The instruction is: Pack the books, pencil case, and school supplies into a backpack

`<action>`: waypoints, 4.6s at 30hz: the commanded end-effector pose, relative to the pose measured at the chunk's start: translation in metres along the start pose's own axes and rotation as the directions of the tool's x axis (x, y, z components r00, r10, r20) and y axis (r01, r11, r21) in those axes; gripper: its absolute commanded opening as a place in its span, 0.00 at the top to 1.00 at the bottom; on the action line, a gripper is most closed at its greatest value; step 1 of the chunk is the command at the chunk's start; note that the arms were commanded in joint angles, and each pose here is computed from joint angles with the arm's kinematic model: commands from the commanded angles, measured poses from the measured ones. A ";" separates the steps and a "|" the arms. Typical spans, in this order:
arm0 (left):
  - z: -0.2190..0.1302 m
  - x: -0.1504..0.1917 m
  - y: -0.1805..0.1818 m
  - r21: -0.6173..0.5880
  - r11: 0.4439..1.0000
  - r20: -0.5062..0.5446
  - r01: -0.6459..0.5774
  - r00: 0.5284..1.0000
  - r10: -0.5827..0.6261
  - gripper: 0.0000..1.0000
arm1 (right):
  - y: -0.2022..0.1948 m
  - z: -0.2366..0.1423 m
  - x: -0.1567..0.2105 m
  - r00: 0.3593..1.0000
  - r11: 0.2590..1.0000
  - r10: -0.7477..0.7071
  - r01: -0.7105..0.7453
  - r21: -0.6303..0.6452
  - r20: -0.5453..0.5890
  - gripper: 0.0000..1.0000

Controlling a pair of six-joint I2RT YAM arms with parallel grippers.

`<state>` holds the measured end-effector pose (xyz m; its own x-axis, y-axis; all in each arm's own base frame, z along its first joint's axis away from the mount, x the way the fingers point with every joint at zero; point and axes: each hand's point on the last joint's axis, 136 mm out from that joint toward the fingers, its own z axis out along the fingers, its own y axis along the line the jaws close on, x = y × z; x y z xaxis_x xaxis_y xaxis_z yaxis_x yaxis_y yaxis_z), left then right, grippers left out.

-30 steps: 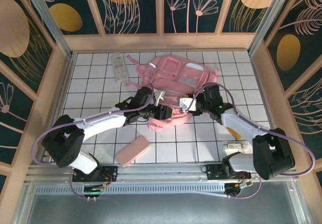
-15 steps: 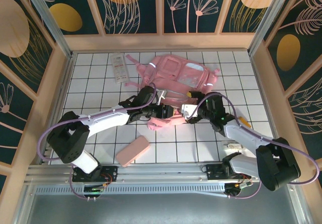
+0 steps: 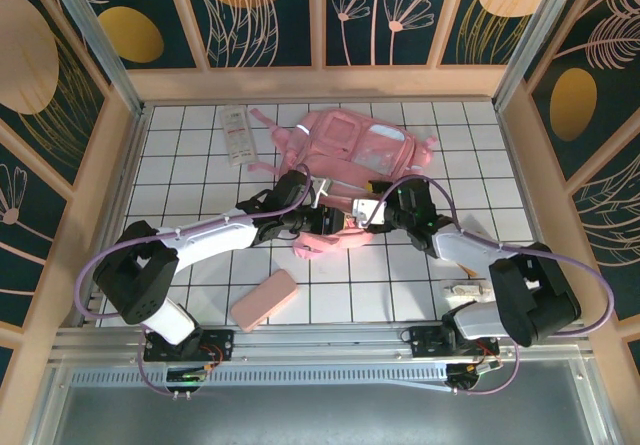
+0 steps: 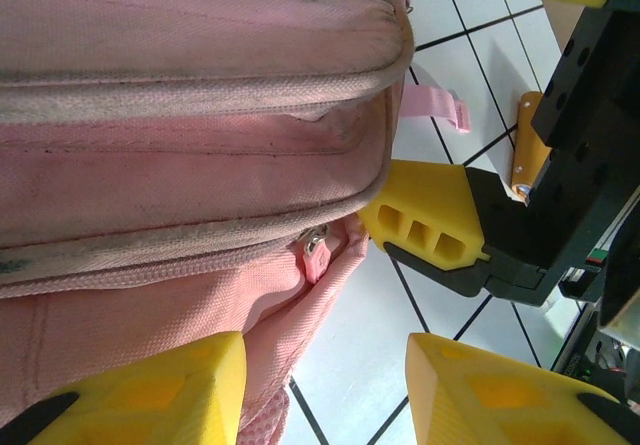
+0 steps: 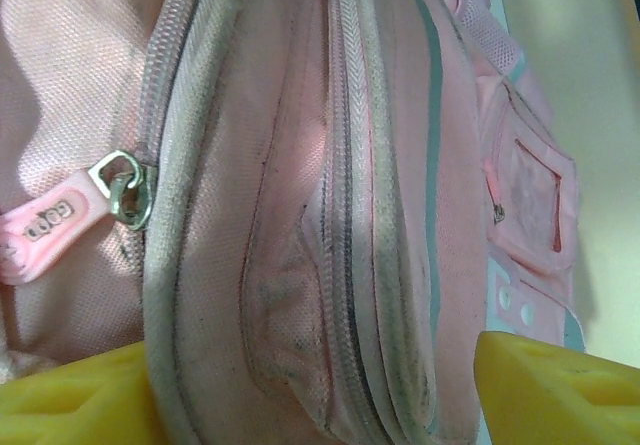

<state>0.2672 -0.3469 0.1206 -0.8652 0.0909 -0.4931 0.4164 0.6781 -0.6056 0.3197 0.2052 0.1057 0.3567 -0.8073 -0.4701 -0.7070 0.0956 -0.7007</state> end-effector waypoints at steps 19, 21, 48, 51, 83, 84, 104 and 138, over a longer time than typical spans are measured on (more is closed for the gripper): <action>0.004 -0.047 -0.005 -0.063 0.998 0.143 -0.012 0.989 0.021 0.51 | -0.064 -0.015 -0.056 0.983 0.965 0.049 -0.092 0.245 0.175 0.92; 0.004 -0.058 -0.005 -0.072 0.997 0.184 -0.018 0.982 0.031 0.50 | -0.063 -0.014 -0.063 0.981 0.970 0.049 -0.092 0.224 0.188 0.94; -0.031 -0.067 0.009 -0.161 0.967 0.249 -0.198 0.940 0.234 1.00 | -0.066 -0.020 -0.060 0.985 0.982 0.050 -0.079 0.173 0.167 1.00; -0.050 -0.063 0.039 -0.237 0.940 0.247 -0.244 0.921 0.301 1.00 | -0.069 -0.029 -0.059 0.983 0.982 0.041 -0.073 0.176 0.180 1.00; -0.087 -0.075 -0.007 -0.009 0.907 0.337 -0.422 0.852 0.399 1.00 | -0.040 -0.038 -0.109 0.799 0.797 0.599 -0.591 -0.124 0.040 0.01; -0.087 -0.074 -0.009 0.006 0.904 0.334 -0.427 0.853 0.401 1.00 | -0.030 -0.035 -0.104 0.839 0.830 0.544 -0.539 -0.144 -0.003 0.01; -0.078 -0.057 -0.016 0.048 0.867 0.290 -0.496 0.838 0.463 1.00 | -0.028 -0.004 -0.080 0.916 0.906 0.386 -0.398 -0.145 -0.107 0.72; -0.089 -0.064 -0.039 0.112 0.838 0.351 -0.533 0.810 0.469 1.00 | -0.060 0.009 -0.061 0.940 0.958 0.278 -0.255 0.132 -0.196 0.81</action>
<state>0.2882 -0.2967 0.1752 -0.5084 0.2303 -0.8298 0.7693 0.5544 -0.3174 0.3122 0.2637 0.1515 0.0446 -0.8222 -0.5674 -0.8095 0.3031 -0.5028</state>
